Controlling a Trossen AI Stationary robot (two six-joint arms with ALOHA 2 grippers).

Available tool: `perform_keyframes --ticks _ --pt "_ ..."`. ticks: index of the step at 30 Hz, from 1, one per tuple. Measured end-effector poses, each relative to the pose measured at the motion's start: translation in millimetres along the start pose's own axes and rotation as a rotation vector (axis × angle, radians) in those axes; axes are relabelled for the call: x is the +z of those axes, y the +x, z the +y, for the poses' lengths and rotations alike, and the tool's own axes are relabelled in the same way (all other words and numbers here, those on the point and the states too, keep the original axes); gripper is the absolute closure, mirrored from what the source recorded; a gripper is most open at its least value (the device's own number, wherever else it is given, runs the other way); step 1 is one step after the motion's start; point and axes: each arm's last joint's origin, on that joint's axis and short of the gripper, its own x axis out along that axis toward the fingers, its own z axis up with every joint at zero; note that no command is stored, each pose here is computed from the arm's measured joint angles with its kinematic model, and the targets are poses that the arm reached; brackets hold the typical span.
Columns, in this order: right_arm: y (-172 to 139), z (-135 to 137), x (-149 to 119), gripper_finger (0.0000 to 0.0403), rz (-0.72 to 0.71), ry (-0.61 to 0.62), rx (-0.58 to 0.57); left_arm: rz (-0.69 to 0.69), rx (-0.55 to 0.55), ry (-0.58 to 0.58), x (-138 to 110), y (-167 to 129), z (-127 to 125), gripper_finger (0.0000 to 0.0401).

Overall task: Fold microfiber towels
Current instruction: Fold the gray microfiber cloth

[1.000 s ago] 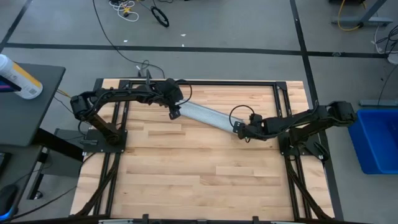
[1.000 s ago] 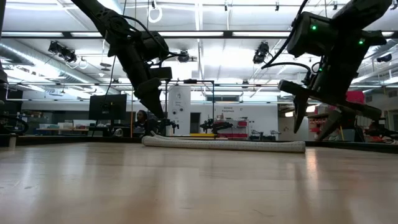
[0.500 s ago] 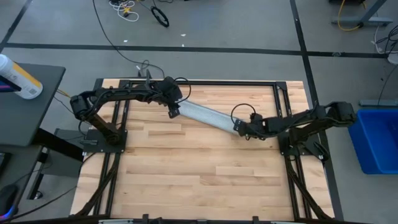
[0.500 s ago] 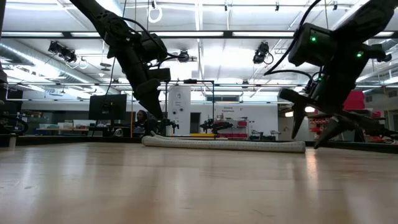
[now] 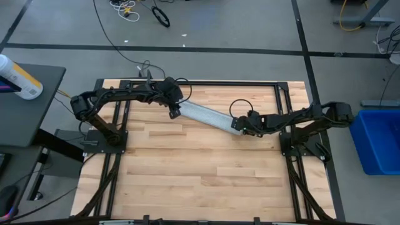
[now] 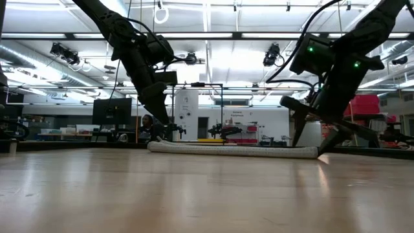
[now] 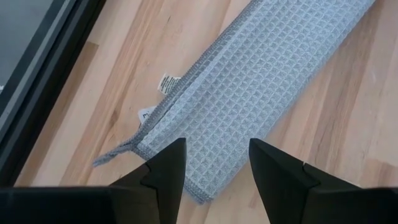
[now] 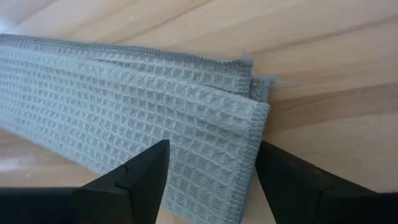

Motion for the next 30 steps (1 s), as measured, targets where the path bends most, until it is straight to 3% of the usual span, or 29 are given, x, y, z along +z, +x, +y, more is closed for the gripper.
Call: perform_keyframes --ticks 20,25,30 --pt "11.9 4.2 -0.4 0.0156 -0.02 -0.004 0.023 -0.001 0.004 -0.011 0.1 0.0 0.1 0.0218" --pt "12.8 3.1 1.3 0.0196 -0.008 -0.023 0.013 0.0 0.005 -0.011 0.1 0.0 0.2 0.0218" --pt "13.5 1.2 1.2 0.0277 -0.004 -0.043 0.0 0.006 0.004 -0.011 -0.5 1.2 0.1 0.0229"
